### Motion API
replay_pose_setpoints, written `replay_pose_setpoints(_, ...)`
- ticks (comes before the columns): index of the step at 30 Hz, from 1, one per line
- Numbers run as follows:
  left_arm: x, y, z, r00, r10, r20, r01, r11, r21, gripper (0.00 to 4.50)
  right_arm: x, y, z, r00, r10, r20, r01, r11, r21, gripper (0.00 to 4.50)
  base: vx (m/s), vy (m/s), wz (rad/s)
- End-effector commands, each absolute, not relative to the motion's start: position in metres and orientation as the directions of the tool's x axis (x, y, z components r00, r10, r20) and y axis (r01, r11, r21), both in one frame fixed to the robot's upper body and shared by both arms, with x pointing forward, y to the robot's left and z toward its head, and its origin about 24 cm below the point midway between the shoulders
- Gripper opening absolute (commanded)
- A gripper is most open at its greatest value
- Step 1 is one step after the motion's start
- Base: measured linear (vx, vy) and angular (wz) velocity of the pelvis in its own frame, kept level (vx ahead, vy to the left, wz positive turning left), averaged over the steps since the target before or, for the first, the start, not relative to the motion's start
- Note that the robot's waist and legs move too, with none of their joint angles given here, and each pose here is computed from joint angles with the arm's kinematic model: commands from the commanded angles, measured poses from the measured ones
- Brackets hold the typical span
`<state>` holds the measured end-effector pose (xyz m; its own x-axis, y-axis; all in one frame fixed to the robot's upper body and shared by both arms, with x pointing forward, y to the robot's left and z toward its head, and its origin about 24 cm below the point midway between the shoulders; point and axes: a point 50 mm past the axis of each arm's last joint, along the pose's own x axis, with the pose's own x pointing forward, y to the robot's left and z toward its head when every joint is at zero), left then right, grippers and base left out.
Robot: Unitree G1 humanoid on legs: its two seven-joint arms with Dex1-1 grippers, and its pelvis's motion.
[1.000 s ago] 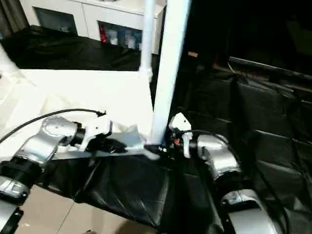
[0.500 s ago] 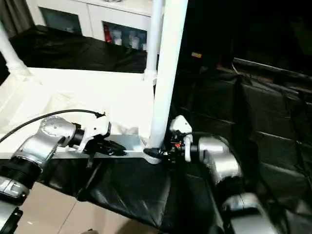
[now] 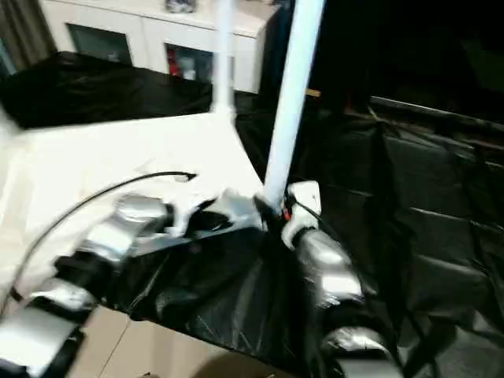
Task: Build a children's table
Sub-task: Rotate leg to tighten
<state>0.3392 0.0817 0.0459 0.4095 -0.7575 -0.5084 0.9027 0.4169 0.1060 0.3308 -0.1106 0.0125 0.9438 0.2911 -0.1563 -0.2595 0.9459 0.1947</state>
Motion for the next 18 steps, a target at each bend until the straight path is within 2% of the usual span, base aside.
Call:
replay_pose_setpoints(1, 0.336, 0.067, 0.039, 0.407, -0.745, -0.529, 0.904, 0.412, 0.116, 0.00, 0.324, -0.069, 0.010, 0.884, 0.433, -0.177, -0.409, 0.899, 0.156, 2.59, 0.000, 0.000, 0.00)
replay_pose_setpoints(2, 0.335, 0.069, 0.040, 0.403, -0.747, -0.530, 0.907, 0.403, 0.122, 0.00, 0.323, -0.067, 0.013, 0.868, 0.471, -0.159, -0.448, 0.880, 0.159, 2.59, 0.000, 0.000, 0.00)
replay_pose_setpoints(4, 0.335, 0.070, 0.040, 0.398, -0.749, -0.530, 0.910, 0.396, 0.124, 0.00, 0.323, -0.067, 0.014, 0.863, 0.483, -0.151, -0.463, 0.874, 0.149, 2.59, 0.000, 0.000, 0.00)
replay_pose_setpoints(5, 0.333, 0.074, 0.039, 0.392, -0.751, -0.531, 0.913, 0.391, 0.120, 0.00, 0.322, -0.072, 0.015, 0.863, 0.488, -0.128, -0.472, 0.871, 0.138, 3.15, 0.000, 0.000, 0.00)
replay_pose_setpoints(9, 0.328, 0.089, 0.037, 0.343, -0.764, -0.547, 0.935, 0.334, 0.120, 0.00, 0.326, -0.090, 0.017, 0.855, 0.508, -0.104, -0.496, 0.860, 0.122, 3.36, 0.000, 0.000, 0.00)
replay_pose_setpoints(11, 0.327, 0.097, 0.036, 0.329, -0.764, -0.556, 0.941, 0.315, 0.124, 0.00, 0.328, -0.097, 0.020, 0.841, 0.532, -0.100, -0.524, 0.846, 0.098, 3.71, 0.000, 0.000, 0.00)
replay_pose_setpoints(13, 0.326, 0.101, 0.036, 0.315, -0.768, -0.558, 0.947, 0.298, 0.125, 0.00, 0.329, -0.102, 0.021, 0.822, 0.559, -0.110, -0.554, 0.829, 0.075, 3.74, 0.000, 0.000, 0.00)
replay_pose_setpoints(14, 0.323, 0.109, 0.037, 0.282, -0.779, -0.560, 0.957, 0.268, 0.109, 0.00, 0.331, -0.109, 0.024, 0.777, 0.615, -0.131, -0.616, 0.787, 0.042, 3.74, 0.000, 0.000, 0.00)
replay_pose_setpoints(16, 0.322, 0.112, 0.037, 0.269, -0.782, -0.562, 0.961, 0.258, 0.101, 0.00, 0.331, -0.112, 0.025, 0.755, 0.641, -0.139, -0.643, 0.765, 0.039, 3.74, 0.000, 0.000, 0.00)
replay_pose_setpoints(18, 0.319, 0.120, 0.039, 0.221, -0.792, -0.569, 0.973, 0.216, 0.078, 0.00, 0.332, -0.119, 0.031, 0.682, 0.716, -0.149, -0.720, 0.693, 0.037, 3.74, 0.000, 0.000, 0.00)
